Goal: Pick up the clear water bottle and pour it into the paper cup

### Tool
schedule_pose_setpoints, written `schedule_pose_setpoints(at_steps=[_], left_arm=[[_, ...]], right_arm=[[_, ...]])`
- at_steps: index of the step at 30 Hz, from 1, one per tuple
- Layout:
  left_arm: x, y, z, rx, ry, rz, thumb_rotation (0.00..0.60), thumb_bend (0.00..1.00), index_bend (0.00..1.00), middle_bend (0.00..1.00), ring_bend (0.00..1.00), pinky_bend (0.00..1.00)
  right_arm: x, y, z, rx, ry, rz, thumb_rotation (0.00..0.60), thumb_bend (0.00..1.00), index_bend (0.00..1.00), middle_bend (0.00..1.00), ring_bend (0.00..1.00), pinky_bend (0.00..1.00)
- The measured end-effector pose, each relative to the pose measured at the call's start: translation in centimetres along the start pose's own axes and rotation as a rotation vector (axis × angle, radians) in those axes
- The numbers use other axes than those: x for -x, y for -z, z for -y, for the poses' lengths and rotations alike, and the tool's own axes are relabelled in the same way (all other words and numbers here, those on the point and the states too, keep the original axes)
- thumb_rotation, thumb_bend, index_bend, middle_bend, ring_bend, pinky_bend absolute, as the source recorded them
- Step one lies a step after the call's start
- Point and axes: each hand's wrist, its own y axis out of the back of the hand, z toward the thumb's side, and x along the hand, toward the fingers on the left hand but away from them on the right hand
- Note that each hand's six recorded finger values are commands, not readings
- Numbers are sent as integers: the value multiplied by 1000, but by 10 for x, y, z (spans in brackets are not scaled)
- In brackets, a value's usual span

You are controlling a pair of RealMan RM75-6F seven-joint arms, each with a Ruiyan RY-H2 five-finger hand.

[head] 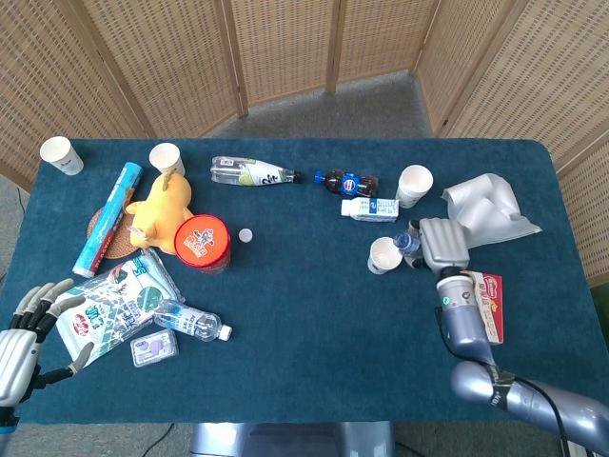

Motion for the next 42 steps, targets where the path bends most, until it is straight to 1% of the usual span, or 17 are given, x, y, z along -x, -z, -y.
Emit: schedule_pose_setpoints(at_steps=[5, 12, 15, 21, 26, 30, 36, 42], left_arm=[[0, -1, 0, -1, -1, 3, 444, 385, 207, 117, 0, 0], [0, 0, 0, -2, 2, 0, 448, 385, 207, 117, 0, 0], [0, 0, 0, -2, 3, 3, 447, 385, 207, 117, 0, 0], [0, 0, -1, -1, -2, 1, 447, 385, 207, 117, 0, 0], [2, 2, -2, -3, -6, -6, 447, 385, 207, 117, 0, 0], [2, 2, -3, -4, -8, -9, 444, 385, 207, 117, 0, 0], [3, 2, -5, -6, -12, -11, 445, 385, 206, 117, 0, 0], [3, 4, -5, -7, -13, -18, 448, 384, 207, 117, 0, 0]], right_arm=[[-10, -1, -5, 127, -26, -14, 600, 304, 688, 692, 590, 597], [-29, -10, -8, 305, -73, -49, 600, 301, 688, 691, 590, 592], [-37, -16, -7, 353, -103, -71, 600, 298, 687, 691, 590, 578], [-46, -25, -2, 403, -148, -113, 600, 298, 687, 691, 590, 558], [-52, -35, 2, 453, -183, -165, 600, 285, 688, 691, 589, 558], [-57, -44, 9, 482, -218, -212, 600, 277, 687, 690, 585, 550], [-60, -52, 22, 514, -272, -253, 600, 270, 686, 686, 562, 531], [-59, -55, 33, 529, -316, -282, 600, 267, 674, 671, 525, 419]])
